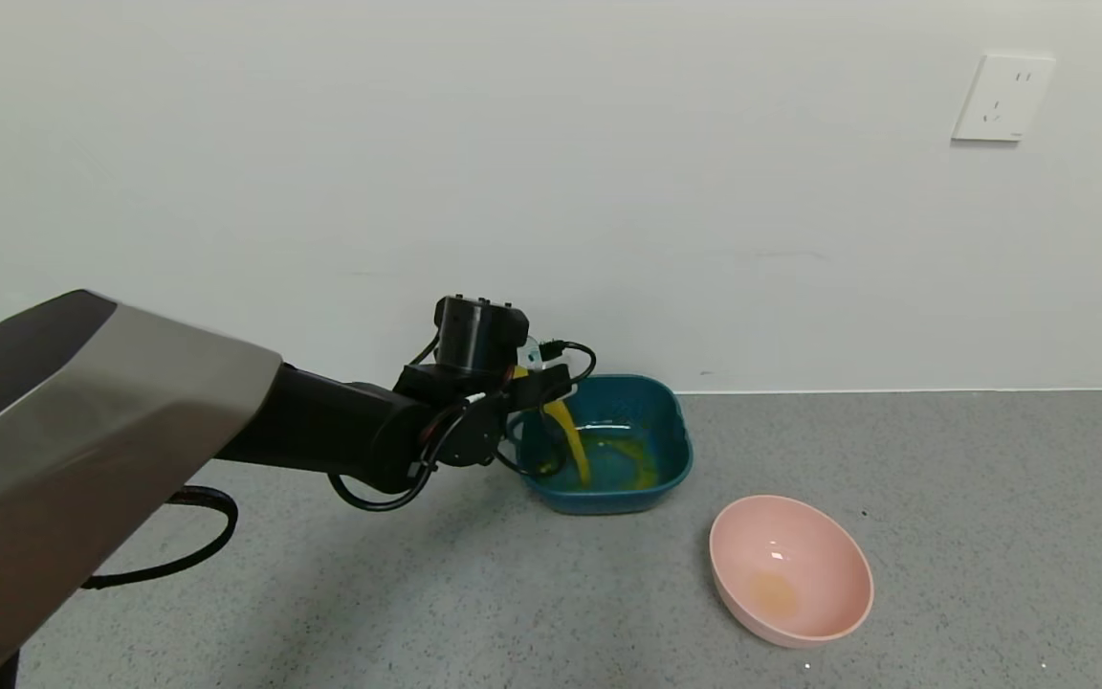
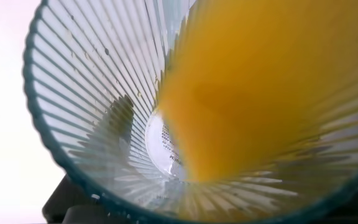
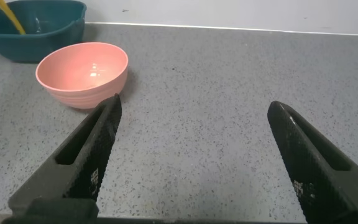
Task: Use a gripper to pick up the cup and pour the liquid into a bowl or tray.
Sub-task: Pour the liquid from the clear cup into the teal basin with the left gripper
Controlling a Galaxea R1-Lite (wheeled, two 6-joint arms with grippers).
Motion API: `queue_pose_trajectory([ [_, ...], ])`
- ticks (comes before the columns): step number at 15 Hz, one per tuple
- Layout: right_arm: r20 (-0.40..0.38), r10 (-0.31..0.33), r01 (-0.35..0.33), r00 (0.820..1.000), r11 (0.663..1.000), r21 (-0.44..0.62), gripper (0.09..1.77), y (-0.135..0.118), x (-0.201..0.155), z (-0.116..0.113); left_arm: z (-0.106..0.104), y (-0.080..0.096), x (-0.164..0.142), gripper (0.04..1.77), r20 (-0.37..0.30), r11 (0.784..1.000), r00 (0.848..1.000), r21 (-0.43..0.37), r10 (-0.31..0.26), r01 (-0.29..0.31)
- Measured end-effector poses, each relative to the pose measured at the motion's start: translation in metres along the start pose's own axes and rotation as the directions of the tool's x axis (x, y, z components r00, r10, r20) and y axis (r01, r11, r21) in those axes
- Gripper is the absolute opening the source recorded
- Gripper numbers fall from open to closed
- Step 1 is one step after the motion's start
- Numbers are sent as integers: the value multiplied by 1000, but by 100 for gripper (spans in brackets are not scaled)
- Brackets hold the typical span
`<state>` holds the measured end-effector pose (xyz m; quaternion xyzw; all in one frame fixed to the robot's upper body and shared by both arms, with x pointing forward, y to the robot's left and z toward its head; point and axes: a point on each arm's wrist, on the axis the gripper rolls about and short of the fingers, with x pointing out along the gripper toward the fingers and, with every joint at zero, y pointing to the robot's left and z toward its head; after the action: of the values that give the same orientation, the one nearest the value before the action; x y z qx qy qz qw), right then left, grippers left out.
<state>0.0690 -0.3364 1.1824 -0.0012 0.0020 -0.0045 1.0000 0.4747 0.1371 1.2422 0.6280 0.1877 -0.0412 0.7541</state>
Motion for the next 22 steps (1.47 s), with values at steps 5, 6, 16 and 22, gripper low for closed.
queue_pose_trajectory([
  [5, 0, 0, 0, 1000, 1000, 0, 171, 0, 0, 0, 4, 5, -1, 127, -12, 990, 1000, 136, 28, -26],
  [6, 0, 0, 0, 1000, 1000, 0, 171, 0, 0, 0, 4, 6, -1, 127, -20, 986, 999, 166, 35, -31],
  [16, 0, 0, 0, 1000, 1000, -1, 171, 0, 0, 0, 9, 20, -3, 127, -71, 901, 993, 429, 98, -58],
  [22, 0, -12, 12, 1000, 1000, 0, 171, 0, 0, 0, 19, 19, -11, 127, -83, 840, 990, 540, 112, -50],
])
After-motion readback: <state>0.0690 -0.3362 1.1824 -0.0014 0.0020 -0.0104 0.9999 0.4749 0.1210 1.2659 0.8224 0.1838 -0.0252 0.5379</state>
